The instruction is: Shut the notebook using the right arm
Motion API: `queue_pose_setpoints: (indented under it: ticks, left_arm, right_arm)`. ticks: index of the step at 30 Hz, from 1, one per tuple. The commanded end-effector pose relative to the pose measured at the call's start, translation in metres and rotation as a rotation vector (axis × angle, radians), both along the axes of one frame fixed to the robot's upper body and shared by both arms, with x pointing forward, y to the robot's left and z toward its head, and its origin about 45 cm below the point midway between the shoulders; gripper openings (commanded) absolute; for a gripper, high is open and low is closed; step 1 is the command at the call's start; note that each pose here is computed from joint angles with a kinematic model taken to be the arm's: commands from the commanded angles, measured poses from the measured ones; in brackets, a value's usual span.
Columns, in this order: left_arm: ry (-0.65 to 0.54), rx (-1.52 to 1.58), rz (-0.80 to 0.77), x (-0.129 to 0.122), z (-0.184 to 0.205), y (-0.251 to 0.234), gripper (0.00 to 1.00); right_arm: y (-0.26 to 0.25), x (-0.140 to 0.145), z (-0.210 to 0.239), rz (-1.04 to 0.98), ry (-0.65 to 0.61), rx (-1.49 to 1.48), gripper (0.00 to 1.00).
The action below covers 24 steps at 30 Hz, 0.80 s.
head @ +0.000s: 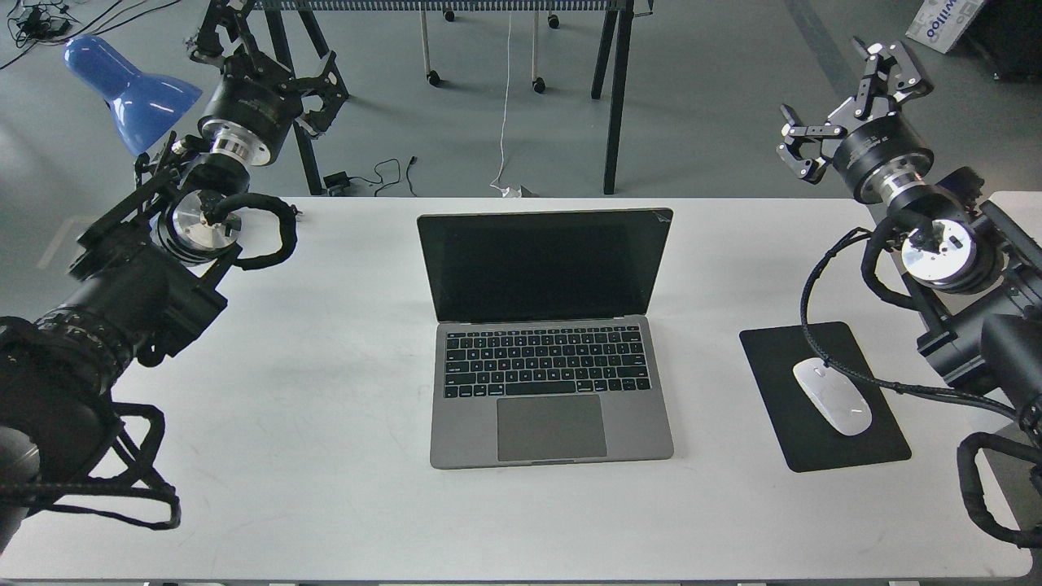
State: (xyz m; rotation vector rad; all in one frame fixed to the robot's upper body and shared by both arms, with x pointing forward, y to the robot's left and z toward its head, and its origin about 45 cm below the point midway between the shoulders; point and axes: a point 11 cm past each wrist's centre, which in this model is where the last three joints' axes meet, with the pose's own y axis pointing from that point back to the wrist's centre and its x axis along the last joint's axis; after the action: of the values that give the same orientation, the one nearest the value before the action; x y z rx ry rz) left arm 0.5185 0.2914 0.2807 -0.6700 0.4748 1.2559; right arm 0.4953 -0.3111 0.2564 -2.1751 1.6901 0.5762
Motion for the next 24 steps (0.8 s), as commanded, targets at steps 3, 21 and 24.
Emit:
queue_pose_setpoints:
  ticks: [3, 21, 24]
  left_arm:
    - [0.000, -0.001, 0.001, 0.000, 0.000, 0.000, 1.00]
    - [0.001, 0.003, -0.001, 0.000, 0.000, 0.000, 1.00]
    - [0.001, 0.003, -0.001, 0.000, 0.000, 0.000, 1.00]
  right_arm:
    - [0.058, 0.012, -0.006, 0.086, 0.023, -0.044, 1.00]
    - [0.140, 0.005, -0.038, 0.233, 0.098, -0.151, 1.00]
    - [0.147, -0.006, -0.052, 0.273, 0.116, -0.166, 1.00]
